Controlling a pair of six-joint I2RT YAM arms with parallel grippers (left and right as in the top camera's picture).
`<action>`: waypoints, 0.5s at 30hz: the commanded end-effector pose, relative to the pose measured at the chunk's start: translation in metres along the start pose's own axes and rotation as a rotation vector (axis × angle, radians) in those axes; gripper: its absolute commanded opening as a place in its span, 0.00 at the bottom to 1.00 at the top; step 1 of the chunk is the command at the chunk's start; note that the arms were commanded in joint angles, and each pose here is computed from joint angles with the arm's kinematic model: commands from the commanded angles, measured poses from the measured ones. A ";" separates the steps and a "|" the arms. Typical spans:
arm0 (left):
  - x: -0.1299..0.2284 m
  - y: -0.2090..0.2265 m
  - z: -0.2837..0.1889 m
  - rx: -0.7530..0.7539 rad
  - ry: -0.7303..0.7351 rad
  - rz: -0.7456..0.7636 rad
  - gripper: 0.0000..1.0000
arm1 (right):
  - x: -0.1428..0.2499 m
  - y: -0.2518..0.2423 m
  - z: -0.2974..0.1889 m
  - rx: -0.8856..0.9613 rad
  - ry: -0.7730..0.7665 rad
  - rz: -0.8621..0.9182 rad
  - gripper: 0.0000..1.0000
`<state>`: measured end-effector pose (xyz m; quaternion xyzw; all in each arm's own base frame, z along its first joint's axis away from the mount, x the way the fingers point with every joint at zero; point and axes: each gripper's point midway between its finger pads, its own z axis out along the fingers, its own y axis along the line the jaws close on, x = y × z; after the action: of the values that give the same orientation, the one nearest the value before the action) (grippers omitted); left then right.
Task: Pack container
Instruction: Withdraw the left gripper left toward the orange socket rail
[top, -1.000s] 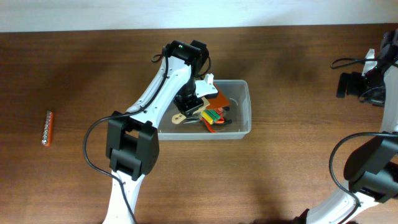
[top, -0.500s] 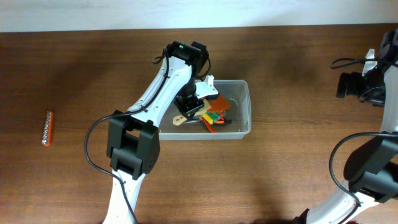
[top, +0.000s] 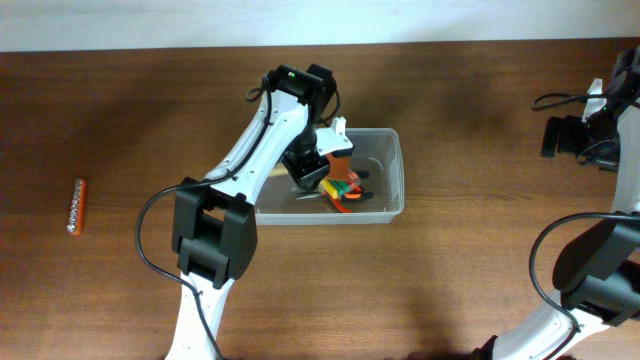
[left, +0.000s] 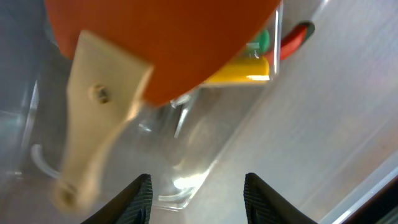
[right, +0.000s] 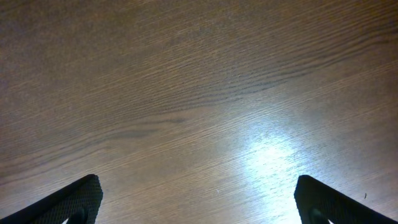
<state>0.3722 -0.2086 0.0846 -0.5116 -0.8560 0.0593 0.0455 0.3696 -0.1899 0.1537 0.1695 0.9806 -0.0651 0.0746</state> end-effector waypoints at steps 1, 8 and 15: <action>-0.015 0.017 -0.020 -0.083 -0.065 -0.023 0.49 | 0.000 -0.002 0.001 -0.001 0.001 0.014 0.99; -0.015 0.077 -0.093 -0.410 -0.169 -0.296 0.49 | 0.000 -0.002 0.002 -0.002 0.002 0.014 0.99; 0.039 0.115 -0.168 -0.584 -0.280 -0.709 0.55 | 0.000 -0.002 0.001 -0.001 0.001 0.014 0.99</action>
<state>0.4680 -0.1561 0.2093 -0.3021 -0.9340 -0.0908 -0.1674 0.3696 -0.1899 0.1537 0.1695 0.9806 -0.0651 0.0746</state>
